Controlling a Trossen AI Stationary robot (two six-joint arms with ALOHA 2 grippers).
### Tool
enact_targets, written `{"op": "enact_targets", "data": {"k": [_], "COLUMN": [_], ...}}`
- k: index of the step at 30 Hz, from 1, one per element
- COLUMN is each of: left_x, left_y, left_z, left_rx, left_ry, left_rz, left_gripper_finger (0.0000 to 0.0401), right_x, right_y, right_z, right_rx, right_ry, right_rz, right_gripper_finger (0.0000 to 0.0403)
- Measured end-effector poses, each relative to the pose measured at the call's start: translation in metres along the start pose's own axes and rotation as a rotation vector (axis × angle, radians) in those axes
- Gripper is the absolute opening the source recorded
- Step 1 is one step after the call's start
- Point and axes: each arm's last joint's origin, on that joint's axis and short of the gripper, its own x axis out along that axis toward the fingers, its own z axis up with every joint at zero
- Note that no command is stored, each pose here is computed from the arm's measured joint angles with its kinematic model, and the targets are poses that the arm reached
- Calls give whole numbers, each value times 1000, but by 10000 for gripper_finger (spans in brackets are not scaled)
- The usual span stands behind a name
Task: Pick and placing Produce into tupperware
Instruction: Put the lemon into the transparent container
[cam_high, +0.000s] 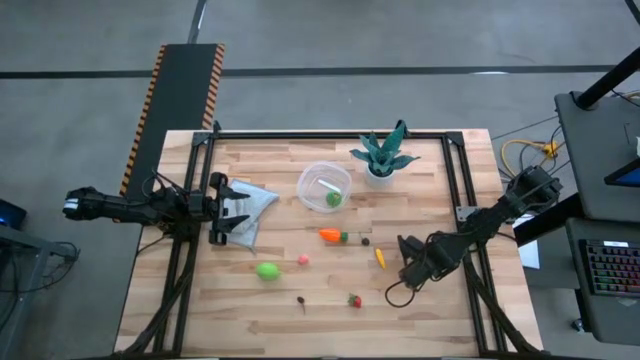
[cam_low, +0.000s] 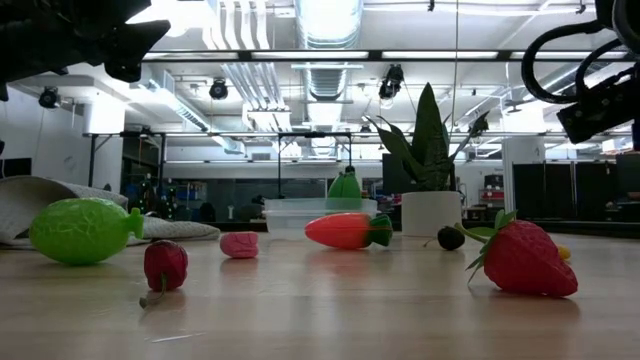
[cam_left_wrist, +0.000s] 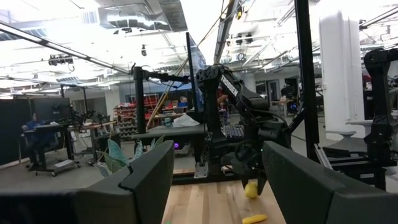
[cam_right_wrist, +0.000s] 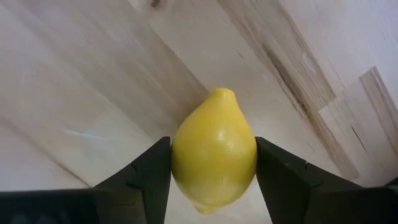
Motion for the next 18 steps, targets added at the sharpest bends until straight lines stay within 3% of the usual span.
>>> {"op": "enact_targets", "data": {"k": [8, 18], "left_x": [0, 0], "left_y": [0, 0], "left_z": [1, 2], "left_rx": [0, -1], "left_ry": [-4, -16], "left_rz": [0, 2], "left_gripper_finger": [231, 231], "right_x": [-25, -81], "right_y": [16, 36], "right_z": [10, 40], "right_rx": [-77, -223], "right_ry": [-166, -565], "right_rz": [51, 39], "right_gripper_finger": [189, 189]}}
